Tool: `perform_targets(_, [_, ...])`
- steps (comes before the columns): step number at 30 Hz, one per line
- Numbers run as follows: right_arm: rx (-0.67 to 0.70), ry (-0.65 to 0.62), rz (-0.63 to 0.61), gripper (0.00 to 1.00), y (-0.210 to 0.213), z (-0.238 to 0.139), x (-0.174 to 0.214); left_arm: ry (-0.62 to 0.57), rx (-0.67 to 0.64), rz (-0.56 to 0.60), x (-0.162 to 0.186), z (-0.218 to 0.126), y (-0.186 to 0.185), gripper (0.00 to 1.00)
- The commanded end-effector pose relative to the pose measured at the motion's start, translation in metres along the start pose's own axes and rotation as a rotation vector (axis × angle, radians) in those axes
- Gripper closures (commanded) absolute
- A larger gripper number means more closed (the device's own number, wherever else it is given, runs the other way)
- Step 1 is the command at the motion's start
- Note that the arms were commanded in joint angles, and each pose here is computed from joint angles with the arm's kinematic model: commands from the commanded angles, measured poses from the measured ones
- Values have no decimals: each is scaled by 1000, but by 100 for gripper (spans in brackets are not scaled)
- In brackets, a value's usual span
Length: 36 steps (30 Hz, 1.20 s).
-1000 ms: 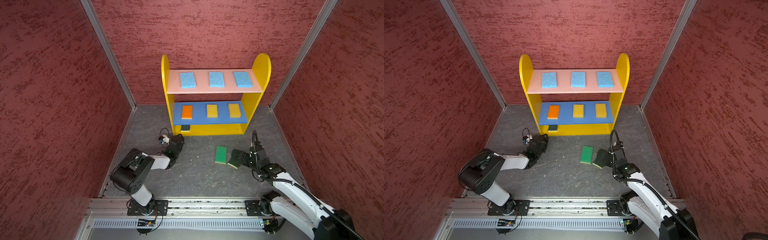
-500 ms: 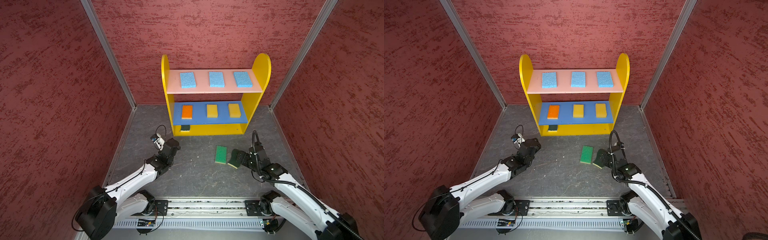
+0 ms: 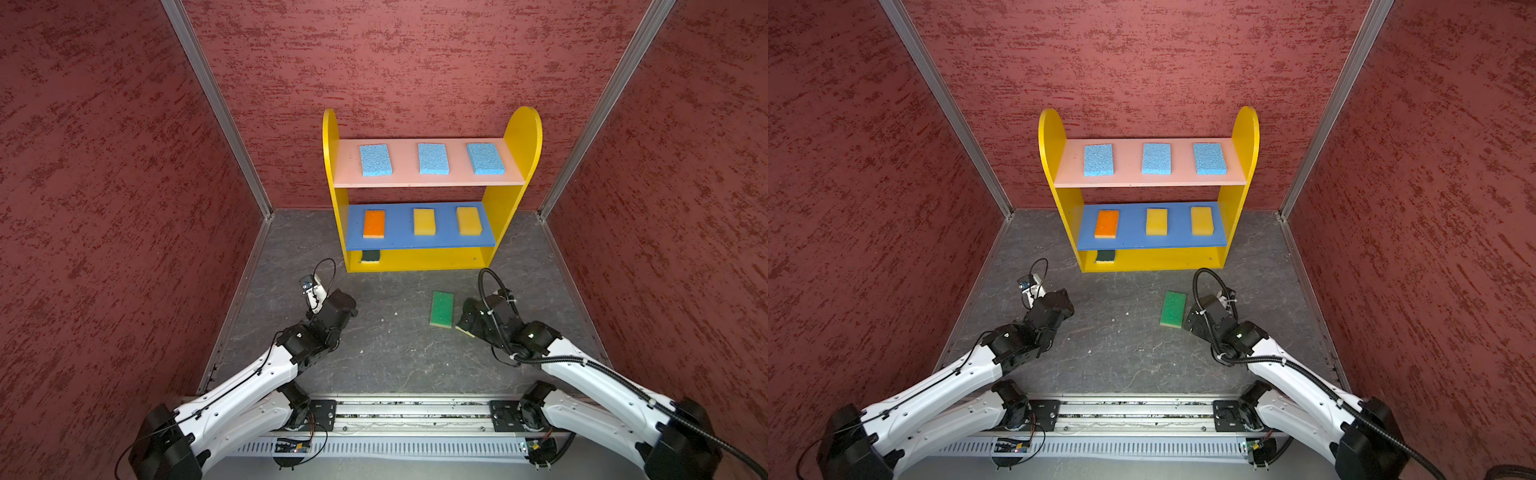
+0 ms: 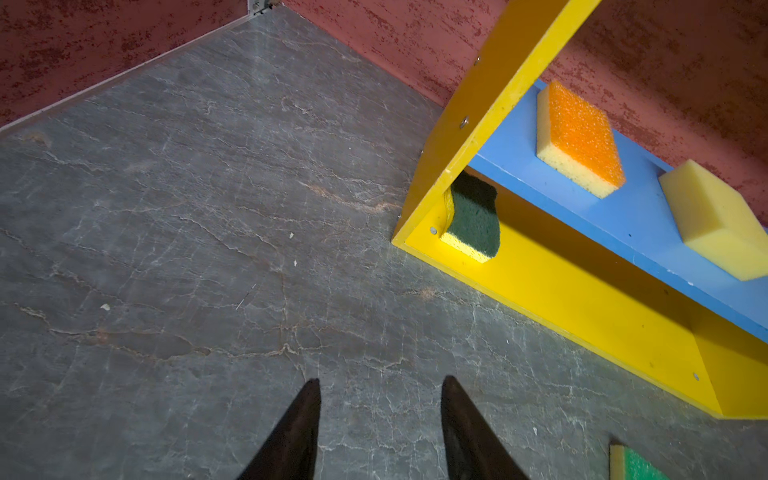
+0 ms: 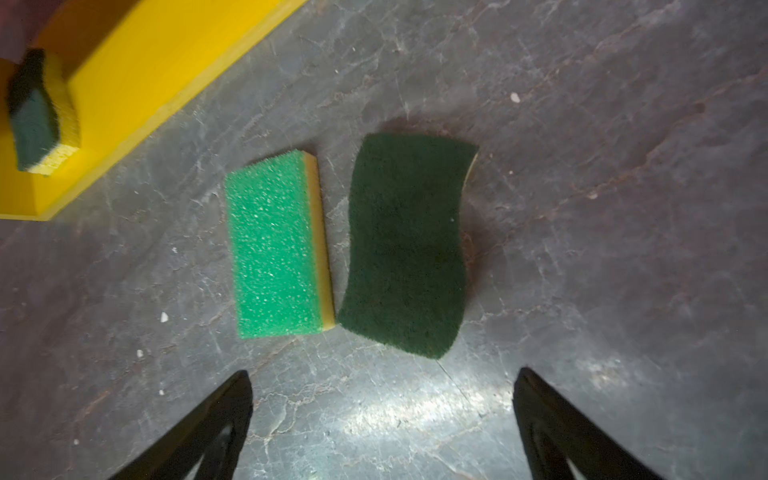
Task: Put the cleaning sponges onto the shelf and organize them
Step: 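Withdraw the left gripper from the shelf while the right gripper moves over the green sponge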
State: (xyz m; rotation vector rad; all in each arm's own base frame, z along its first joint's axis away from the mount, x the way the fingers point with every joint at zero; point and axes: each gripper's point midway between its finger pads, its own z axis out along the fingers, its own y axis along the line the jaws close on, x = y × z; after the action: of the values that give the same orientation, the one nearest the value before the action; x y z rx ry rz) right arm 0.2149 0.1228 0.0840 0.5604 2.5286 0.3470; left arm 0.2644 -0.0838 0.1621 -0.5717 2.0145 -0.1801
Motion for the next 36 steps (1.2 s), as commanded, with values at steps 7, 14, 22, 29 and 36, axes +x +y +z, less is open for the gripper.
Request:
perform_targets(7, [15,-51,-22,1,41,-5,7,40,-13,93,13,-10,13,52])
perform_targets(14, [8,-8,-65,1,67,18,25,33,-7,83,11,-20,25,52])
perform_targets(22, [-29,-19,-95,2,91,30,27,-2,-5,87,4,-27,36,51])
perform_targets(29, [-3,24,-111,3,100,49,38,-4,-18,73,5,-23,42,50])
perform_targets(36, [52,11,-152,2,101,57,34,8,-24,63,7,-19,47,50])
